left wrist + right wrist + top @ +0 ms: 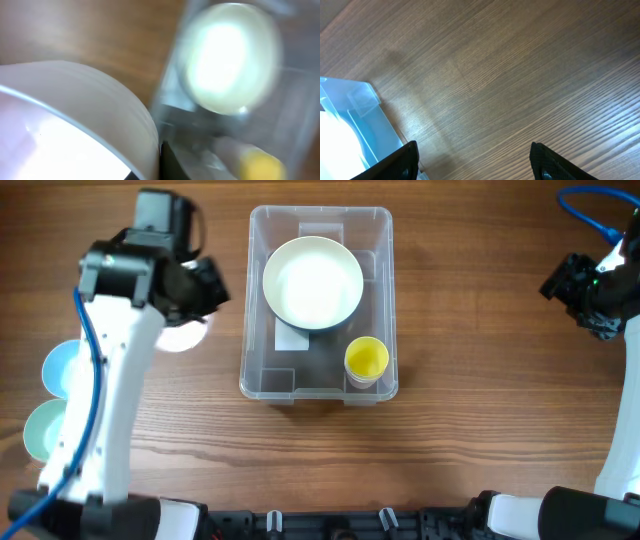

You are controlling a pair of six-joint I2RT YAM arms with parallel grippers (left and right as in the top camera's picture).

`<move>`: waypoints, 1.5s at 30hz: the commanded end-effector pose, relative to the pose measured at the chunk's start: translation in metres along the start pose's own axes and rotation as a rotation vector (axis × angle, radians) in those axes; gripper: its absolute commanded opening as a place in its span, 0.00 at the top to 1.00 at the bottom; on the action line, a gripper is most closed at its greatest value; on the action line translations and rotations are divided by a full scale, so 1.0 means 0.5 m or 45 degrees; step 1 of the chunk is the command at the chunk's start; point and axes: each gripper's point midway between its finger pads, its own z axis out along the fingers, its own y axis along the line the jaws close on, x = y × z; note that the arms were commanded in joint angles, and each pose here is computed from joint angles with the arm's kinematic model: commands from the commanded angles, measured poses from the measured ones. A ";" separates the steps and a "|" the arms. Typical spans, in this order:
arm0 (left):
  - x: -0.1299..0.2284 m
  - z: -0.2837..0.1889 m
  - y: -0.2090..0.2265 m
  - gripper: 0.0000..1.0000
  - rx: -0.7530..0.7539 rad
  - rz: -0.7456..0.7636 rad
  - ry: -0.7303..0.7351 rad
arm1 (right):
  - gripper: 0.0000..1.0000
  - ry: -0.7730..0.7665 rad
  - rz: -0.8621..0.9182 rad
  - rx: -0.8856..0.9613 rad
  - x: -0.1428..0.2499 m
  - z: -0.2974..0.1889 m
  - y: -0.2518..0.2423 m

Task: Pack container
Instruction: 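Carry the pink bowl into the bin's lower left and release it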

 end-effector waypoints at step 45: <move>0.107 0.134 -0.143 0.41 -0.143 0.299 0.227 | 0.27 -0.013 -0.017 -0.014 0.004 -0.014 0.002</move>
